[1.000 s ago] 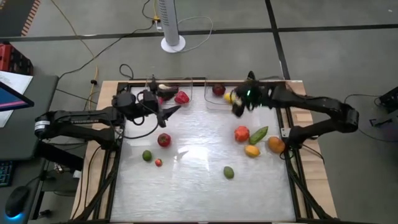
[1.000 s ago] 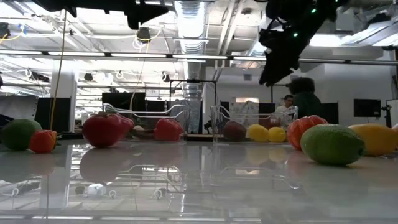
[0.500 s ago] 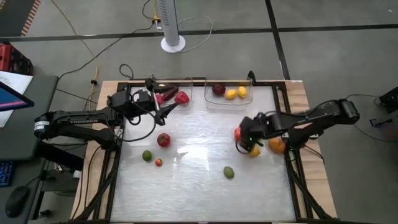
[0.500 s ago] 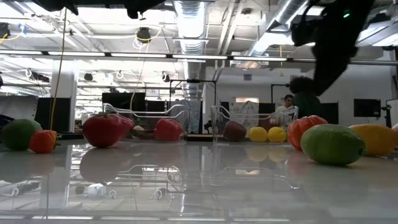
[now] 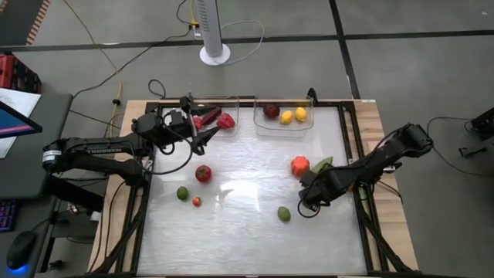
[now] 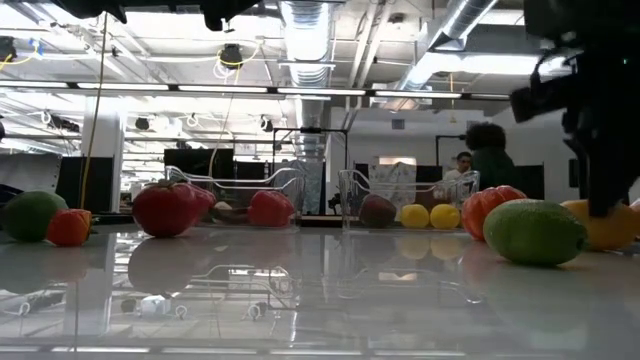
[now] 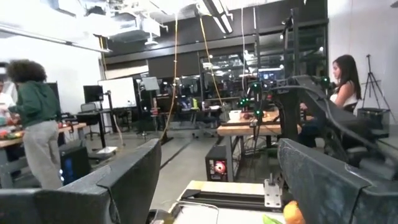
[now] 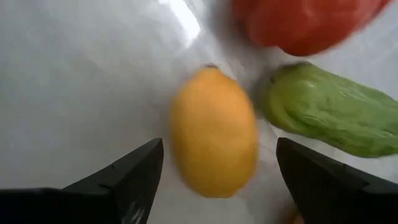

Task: Sort produce into baskets
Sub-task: Put the lemon in the container, then put the pepper in the container

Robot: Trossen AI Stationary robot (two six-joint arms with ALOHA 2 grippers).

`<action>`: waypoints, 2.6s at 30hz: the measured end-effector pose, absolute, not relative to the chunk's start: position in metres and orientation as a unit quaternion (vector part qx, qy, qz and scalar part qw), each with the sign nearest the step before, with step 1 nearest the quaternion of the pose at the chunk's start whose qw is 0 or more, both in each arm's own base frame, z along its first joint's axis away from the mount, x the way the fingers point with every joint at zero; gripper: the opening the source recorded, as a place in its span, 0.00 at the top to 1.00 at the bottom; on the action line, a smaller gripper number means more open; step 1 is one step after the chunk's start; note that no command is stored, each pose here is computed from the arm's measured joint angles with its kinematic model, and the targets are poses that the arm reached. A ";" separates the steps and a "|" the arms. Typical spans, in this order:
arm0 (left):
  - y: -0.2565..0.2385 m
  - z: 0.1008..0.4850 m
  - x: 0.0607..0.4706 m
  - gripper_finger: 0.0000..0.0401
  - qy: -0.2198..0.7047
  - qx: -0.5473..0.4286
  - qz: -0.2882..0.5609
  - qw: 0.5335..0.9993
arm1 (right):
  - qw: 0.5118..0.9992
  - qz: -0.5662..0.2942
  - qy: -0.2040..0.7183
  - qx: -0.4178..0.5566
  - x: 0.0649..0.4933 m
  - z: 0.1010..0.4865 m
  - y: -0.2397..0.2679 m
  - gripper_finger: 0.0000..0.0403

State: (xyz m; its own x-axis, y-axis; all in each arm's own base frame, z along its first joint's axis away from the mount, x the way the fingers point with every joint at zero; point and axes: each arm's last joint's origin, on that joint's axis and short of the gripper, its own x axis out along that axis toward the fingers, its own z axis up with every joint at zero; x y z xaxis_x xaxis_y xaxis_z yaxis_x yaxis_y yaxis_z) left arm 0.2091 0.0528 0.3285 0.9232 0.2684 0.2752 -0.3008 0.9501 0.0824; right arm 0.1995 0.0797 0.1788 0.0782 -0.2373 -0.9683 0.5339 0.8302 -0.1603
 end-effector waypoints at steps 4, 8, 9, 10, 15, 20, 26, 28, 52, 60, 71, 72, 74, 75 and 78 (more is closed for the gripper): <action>0.053 0.327 0.210 0.23 -0.123 0.057 0.142 0.981 | 0.722 -0.272 0.624 0.123 0.194 0.165 0.077 0.18; 0.053 0.326 0.210 0.23 -0.117 0.058 0.142 0.981 | 0.725 -0.272 0.621 0.122 0.193 0.159 0.077 0.21; 0.053 0.326 0.210 0.23 -0.116 0.058 0.142 0.981 | 0.724 -0.273 0.623 0.119 0.192 0.157 0.076 0.22; 0.053 0.325 0.210 0.23 -0.115 0.058 0.142 0.981 | 0.721 -0.274 0.626 0.115 0.192 0.156 0.076 0.24; 0.053 0.325 0.209 0.23 -0.110 0.058 0.141 0.982 | 0.729 -0.277 0.616 0.110 0.195 0.154 0.074 0.35; 0.045 0.335 0.193 0.23 -0.124 0.074 0.118 0.982 | 0.767 -0.255 0.575 0.127 0.207 0.172 0.071 0.39; 0.033 0.342 0.176 0.23 -0.123 0.077 0.097 0.985 | 0.842 -0.256 0.467 0.086 0.227 0.235 0.051 0.36; 0.031 0.341 0.177 0.23 -0.122 0.076 0.093 0.985 | 0.854 -0.276 0.435 0.072 0.234 0.254 0.032 0.36; 0.034 0.336 0.178 0.23 -0.091 0.079 0.144 0.982 | 0.806 -0.354 0.464 0.096 0.225 0.244 -0.168 0.12; 0.035 0.334 0.178 0.23 -0.080 0.078 0.152 0.982 | 0.793 -0.283 0.539 0.028 0.227 0.288 -0.106 0.10; 0.035 0.334 0.178 0.23 -0.084 0.054 0.146 0.984 | 0.690 -0.107 0.715 -0.038 0.209 0.247 -0.022 0.18; 0.035 0.334 0.178 0.23 -0.084 0.052 0.146 0.984 | 0.685 -0.101 0.720 -0.045 0.208 0.241 -0.018 0.18; 0.035 0.334 0.178 0.23 -0.083 0.050 0.146 0.985 | 0.679 -0.091 0.726 -0.055 0.205 0.229 -0.012 0.19; 0.035 0.334 0.178 0.23 -0.083 0.051 0.146 0.985 | 0.679 -0.088 0.726 -0.060 0.204 0.223 -0.010 0.19; 0.035 0.334 0.178 0.23 -0.082 0.055 0.146 0.984 | 0.680 -0.080 0.725 -0.068 0.200 0.205 -0.006 0.20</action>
State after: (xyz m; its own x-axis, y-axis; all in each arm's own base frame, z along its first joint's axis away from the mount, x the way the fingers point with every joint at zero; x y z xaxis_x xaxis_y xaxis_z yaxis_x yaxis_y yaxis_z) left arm 0.1785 0.0348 0.3338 0.9439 0.2787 0.1774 -0.2967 0.9513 0.0838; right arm 0.2005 -0.0058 0.2053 -0.0653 -0.2082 -0.9759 0.0102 0.9778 -0.2093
